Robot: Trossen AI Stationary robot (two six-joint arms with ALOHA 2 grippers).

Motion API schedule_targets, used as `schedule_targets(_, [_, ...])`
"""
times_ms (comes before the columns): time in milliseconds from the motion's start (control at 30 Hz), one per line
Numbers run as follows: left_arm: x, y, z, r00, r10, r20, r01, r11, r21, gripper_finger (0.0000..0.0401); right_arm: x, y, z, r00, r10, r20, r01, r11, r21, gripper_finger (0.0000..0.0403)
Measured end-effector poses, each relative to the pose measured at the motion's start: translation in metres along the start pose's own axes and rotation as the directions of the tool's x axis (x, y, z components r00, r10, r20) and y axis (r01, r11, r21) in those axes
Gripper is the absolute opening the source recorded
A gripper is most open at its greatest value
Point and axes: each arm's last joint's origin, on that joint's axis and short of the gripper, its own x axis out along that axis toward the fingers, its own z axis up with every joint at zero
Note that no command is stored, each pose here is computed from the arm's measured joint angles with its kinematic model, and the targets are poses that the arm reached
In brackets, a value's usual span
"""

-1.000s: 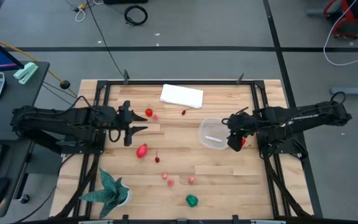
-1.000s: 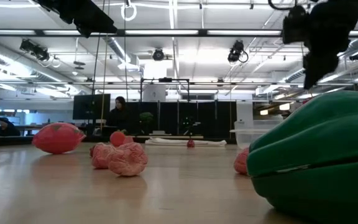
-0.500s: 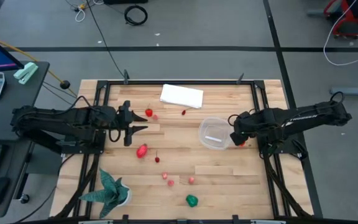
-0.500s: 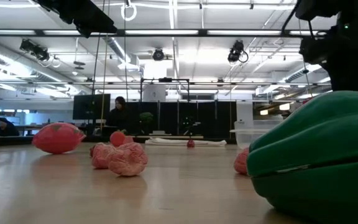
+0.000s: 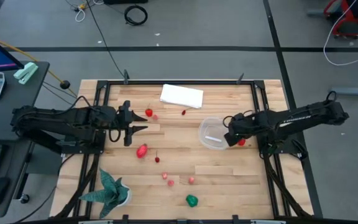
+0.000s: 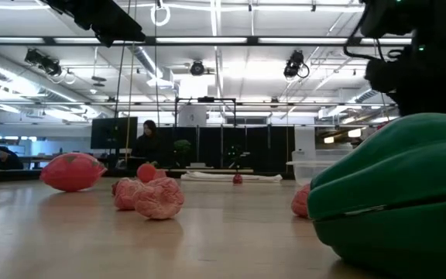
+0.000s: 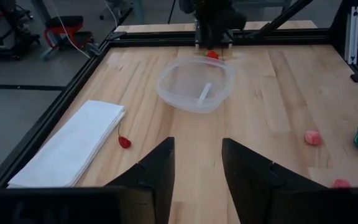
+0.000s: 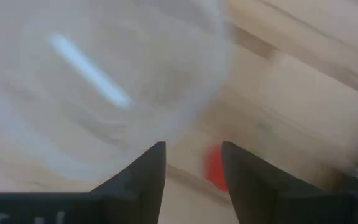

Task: Pick and placing Produce into tupperware
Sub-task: Put the right red strawberry into the transparent bin

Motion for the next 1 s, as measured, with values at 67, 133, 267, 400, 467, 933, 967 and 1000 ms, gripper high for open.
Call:
schedule_targets(67, [0.0,0.0,0.0,1.0,0.0,0.0,0.0,1.0,0.0,0.0134,0.004,0.012,0.005,0.996,0.077,0.035,-0.075,0.996,-0.049,0.0164])
schedule_targets(133, [0.0,0.0,0.0,1.0,0.0,0.0,0.0,1.0,0.0,0.0131,0.008,0.021,0.009,0.989,0.132,0.063,-0.125,0.987,-0.097,0.0164])
schedule_targets(267, [0.0,0.0,0.0,1.0,0.0,0.0,0.0,1.0,0.0,0.0133,0.016,0.021,0.018,0.992,0.107,0.065,-0.097,0.984,-0.147,0.0164])
schedule_targets(400, [0.0,0.0,0.0,1.0,0.0,0.0,0.0,1.0,0.0,0.0137,0.024,0.018,0.018,0.998,0.058,-0.015,-0.059,0.991,-0.121,0.0164])
schedule_targets(467, [0.0,0.0,0.0,1.0,0.0,0.0,0.0,1.0,0.0,0.0139,0.028,0.02,0.016,0.997,0.05,-0.058,-0.057,0.99,-0.128,0.0164])
schedule_targets(933, [0.0,0.0,0.0,1.0,0.0,0.0,0.0,1.0,0.001,0.0133,0.018,0.019,0.023,0.985,0.164,-0.048,-0.17,0.969,-0.179,0.0164])
schedule_targets(967, [0.0,0.0,0.0,1.0,0.0,0.0,0.0,1.0,0.001,0.0134,0.015,0.019,0.022,0.98,0.19,-0.053,-0.196,0.965,-0.174,0.0164])
schedule_targets(1000, [0.0,0.0,0.0,1.0,0.0,0.0,0.0,1.0,0.001,0.0135,0.013,0.02,0.021,0.974,0.215,-0.063,-0.223,0.961,-0.163,0.0164])
